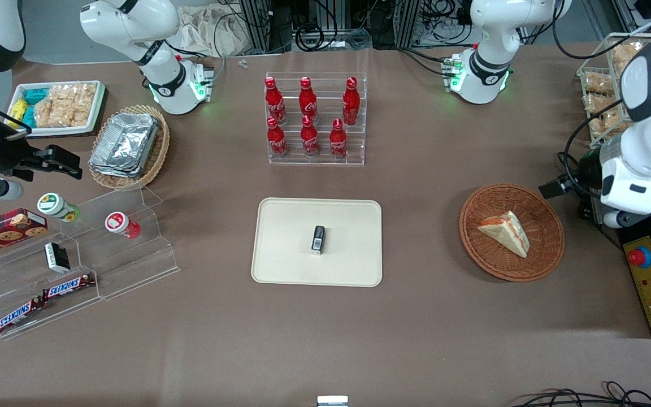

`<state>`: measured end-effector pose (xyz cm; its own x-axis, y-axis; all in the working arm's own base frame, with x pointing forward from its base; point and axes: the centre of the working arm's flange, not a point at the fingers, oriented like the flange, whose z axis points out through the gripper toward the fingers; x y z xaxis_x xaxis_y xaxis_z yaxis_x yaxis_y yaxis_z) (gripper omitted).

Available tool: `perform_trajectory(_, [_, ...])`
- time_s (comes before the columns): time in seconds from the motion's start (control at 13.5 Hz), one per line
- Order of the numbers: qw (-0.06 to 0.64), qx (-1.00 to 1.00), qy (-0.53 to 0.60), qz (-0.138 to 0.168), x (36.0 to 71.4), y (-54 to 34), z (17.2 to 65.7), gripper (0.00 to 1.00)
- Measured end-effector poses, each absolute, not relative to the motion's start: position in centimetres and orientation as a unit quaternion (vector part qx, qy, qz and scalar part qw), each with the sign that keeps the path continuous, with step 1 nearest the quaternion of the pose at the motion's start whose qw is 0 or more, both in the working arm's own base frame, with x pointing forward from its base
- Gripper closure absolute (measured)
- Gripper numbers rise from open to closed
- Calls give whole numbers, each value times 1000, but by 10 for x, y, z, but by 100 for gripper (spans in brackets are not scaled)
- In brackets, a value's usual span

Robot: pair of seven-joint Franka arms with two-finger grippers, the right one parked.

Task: Place sandwich from basket to tray
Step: 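Lower the left gripper into the basket and grasp the wrapped sandwich, then lift the sandwich and carry it with the left gripper to the cream tray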

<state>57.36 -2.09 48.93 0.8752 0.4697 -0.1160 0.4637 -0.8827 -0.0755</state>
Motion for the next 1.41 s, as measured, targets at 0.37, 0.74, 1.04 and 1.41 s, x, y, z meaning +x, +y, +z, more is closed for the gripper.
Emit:
perform_trajectory(0.37, [23,-943,-327,61,567,-11,399,0])
perform_trajectory(0.74, [10,-920,-390,44,561,-14,310,0])
perform_trajectory(1.04, [0,-910,-412,38,560,-15,264,0])
perform_trajectory(1.41, [-4,-910,-413,40,560,-18,239,44])
